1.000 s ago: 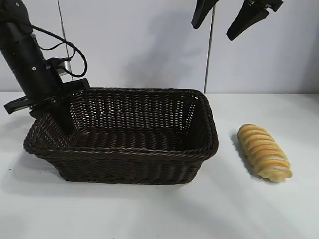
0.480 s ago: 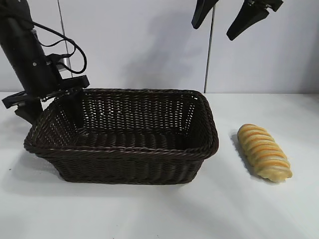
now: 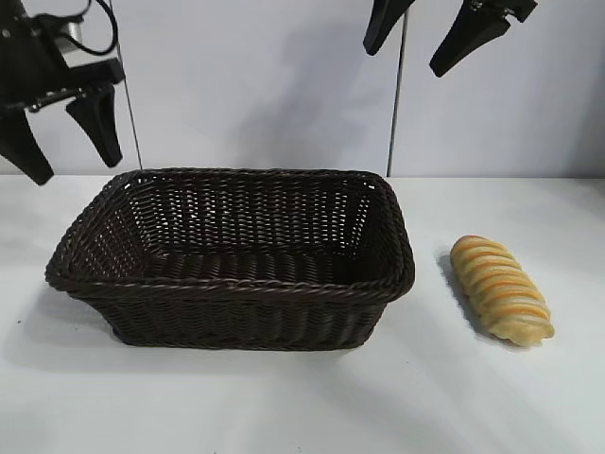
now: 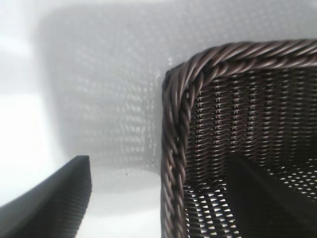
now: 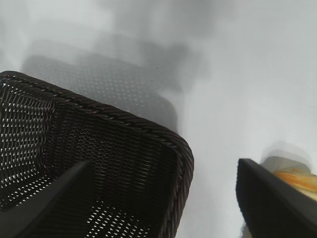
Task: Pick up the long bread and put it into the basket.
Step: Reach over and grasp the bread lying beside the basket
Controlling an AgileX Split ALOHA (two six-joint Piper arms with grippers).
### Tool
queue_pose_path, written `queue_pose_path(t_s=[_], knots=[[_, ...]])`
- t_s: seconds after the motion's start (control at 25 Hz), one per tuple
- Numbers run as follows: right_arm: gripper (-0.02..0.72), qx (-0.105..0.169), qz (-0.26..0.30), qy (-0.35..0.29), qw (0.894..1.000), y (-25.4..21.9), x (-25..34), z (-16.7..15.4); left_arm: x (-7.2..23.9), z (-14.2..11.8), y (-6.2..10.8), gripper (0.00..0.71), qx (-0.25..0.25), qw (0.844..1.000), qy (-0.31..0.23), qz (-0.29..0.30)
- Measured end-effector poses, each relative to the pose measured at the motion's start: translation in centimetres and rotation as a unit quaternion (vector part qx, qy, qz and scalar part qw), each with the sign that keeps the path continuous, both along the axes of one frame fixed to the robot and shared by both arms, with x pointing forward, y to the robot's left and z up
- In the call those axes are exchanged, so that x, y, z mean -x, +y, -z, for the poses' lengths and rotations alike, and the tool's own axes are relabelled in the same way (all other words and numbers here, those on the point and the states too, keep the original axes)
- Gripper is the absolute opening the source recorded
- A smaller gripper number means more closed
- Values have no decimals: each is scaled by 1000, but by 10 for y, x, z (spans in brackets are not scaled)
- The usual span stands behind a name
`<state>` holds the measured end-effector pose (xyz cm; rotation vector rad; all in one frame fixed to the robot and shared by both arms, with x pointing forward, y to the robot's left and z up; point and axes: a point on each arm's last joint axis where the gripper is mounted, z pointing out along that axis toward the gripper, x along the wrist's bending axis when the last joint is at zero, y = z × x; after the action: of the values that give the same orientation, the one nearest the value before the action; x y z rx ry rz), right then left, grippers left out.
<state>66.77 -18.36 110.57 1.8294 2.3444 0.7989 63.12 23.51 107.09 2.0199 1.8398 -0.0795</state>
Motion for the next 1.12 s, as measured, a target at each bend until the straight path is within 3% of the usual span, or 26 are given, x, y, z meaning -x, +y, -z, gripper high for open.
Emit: queue_pose_path(t_s=[0.32,0.6,0.92,1.12], knots=[[572,0,0,0,1000,0,0,0,33,21,-4,550,41,997,58,-13],[572,0,0,0,1000,0,0,0,39,40,-19,550,135,987,58,-71],[572,0,0,0,1000,0,0,0,40,44,-50,550,153,985,28,-70],[572,0,0,0,1000,0,0,0,37,43,-51,550,165,982,18,-93]])
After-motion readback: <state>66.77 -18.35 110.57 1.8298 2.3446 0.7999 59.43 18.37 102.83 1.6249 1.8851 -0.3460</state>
